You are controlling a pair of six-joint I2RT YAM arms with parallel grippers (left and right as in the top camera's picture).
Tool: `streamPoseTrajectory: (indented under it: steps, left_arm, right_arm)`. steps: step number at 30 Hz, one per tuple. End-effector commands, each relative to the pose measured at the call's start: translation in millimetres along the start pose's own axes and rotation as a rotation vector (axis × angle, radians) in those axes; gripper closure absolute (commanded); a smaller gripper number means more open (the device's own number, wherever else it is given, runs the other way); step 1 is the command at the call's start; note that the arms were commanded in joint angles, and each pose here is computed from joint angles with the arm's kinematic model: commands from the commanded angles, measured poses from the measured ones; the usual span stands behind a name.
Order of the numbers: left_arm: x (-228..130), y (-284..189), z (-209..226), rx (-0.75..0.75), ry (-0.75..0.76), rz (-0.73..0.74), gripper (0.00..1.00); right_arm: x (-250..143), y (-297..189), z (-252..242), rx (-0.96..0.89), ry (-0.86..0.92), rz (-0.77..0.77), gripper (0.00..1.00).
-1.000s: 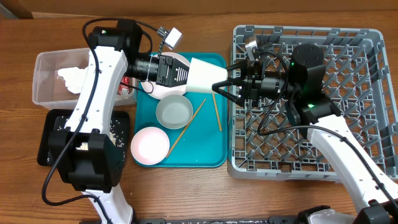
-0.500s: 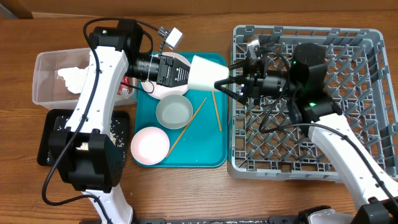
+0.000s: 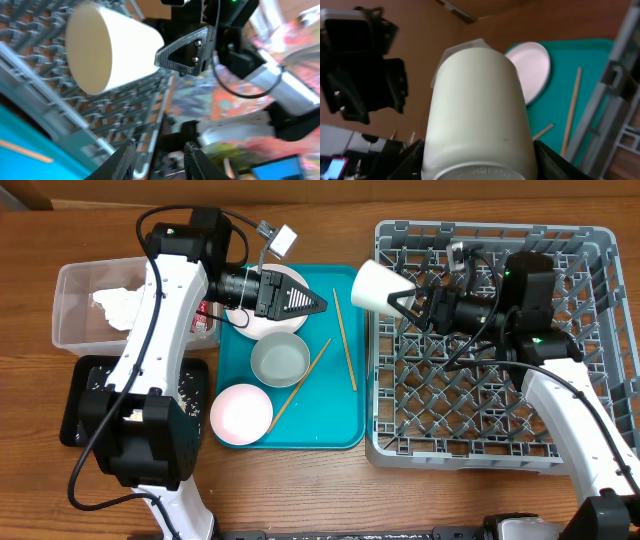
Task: Sort waste into correct bins and load items into the dishwasher
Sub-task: 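Lower the white cup into the dish rack and release it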
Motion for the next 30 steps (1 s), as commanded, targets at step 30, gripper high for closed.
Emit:
streamPoseTrajectory:
  steps: [30]
  left_arm:
    - [4.4,-44.3,90.9,0.909,-0.091,0.158,0.62]
  right_arm:
    - [-114.2,-87.1,2.7,-1.141,0.371,0.274,0.48]
Point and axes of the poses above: each gripper's point midway between its finger pads, its own y axis out along the fingers, its own z axis along the line the jaws close on, x = y × z, the point moved 6 cm from there along -y, back along the fingers, and after that the axes turned 6 degrees about y, right-handed, at the moved point
